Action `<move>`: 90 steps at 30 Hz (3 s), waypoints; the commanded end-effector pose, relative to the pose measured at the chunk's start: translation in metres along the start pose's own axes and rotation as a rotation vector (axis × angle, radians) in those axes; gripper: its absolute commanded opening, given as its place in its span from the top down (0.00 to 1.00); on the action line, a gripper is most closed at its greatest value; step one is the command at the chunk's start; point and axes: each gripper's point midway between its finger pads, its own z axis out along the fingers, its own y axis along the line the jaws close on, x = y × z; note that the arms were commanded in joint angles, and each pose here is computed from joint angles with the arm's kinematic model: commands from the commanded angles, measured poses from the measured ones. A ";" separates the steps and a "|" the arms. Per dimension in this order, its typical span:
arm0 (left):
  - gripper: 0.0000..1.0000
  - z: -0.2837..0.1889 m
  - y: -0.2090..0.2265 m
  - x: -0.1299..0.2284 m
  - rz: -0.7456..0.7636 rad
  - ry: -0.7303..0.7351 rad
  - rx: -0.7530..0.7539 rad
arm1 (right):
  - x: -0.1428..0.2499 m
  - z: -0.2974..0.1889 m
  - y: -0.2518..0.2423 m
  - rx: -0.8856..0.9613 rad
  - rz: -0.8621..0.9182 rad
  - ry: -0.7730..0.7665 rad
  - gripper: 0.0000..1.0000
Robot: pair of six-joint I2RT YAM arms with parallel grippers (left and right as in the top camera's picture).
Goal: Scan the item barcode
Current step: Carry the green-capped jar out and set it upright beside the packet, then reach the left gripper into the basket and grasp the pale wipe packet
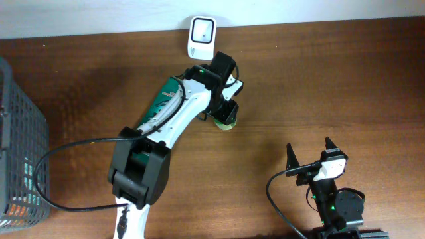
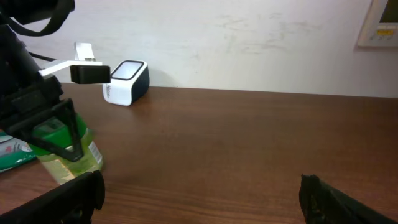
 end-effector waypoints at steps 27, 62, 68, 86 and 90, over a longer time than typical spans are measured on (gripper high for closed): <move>0.18 -0.426 0.301 0.184 -0.989 -0.577 -0.655 | 0.002 0.000 -0.001 0.006 0.000 0.003 0.01; 0.80 -0.140 0.370 0.434 -1.419 -0.050 -0.152 | 0.002 0.000 -0.001 0.006 0.000 0.003 0.02; 1.00 -0.188 0.398 0.428 -1.478 -0.140 -0.243 | 0.002 0.000 -0.001 0.006 0.000 0.003 0.02; 1.00 -0.411 0.244 0.117 -0.704 -0.573 -0.436 | 0.002 0.000 -0.001 0.006 0.000 0.003 0.02; 1.00 -0.319 0.222 0.083 -0.654 -0.272 -0.476 | 0.002 0.000 -0.001 0.006 0.000 0.003 0.02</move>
